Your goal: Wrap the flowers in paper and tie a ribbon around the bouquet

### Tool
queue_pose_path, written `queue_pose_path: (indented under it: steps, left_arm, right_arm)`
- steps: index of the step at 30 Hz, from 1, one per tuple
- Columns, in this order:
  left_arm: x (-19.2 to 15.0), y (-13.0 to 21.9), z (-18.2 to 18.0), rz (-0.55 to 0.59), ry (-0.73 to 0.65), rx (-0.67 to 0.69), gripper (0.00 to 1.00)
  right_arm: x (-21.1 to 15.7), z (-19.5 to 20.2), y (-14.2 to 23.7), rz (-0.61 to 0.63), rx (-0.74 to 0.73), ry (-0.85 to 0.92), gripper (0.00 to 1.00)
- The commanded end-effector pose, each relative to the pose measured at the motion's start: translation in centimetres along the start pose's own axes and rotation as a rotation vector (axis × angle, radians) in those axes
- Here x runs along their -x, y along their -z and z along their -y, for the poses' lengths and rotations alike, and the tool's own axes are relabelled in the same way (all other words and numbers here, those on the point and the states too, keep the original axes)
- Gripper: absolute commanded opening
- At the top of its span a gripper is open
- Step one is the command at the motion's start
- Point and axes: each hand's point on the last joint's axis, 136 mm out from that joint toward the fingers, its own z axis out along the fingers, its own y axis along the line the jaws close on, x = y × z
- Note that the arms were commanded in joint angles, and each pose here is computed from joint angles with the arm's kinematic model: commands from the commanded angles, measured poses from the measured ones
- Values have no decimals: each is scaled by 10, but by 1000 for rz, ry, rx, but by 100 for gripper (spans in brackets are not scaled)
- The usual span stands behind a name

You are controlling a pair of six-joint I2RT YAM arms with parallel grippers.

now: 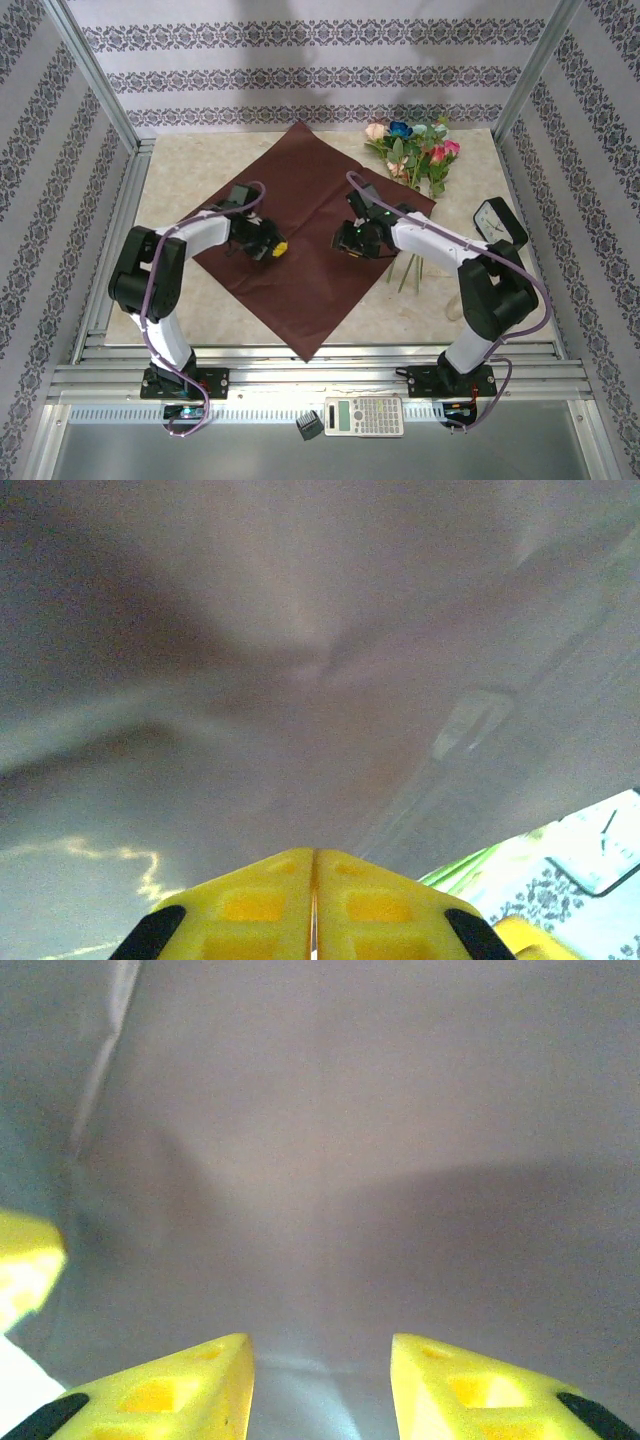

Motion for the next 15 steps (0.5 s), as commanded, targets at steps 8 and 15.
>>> queue_pose_path:
  steps: [8,15]
  left_arm:
    - [0,-1,-72,-6,42,135,9]
    - [-1,21,-105,19,45,200,9]
  right_arm:
    - [95,83,61,209,-185,-75,42]
    - [148,124,67,263,-260,-155,43]
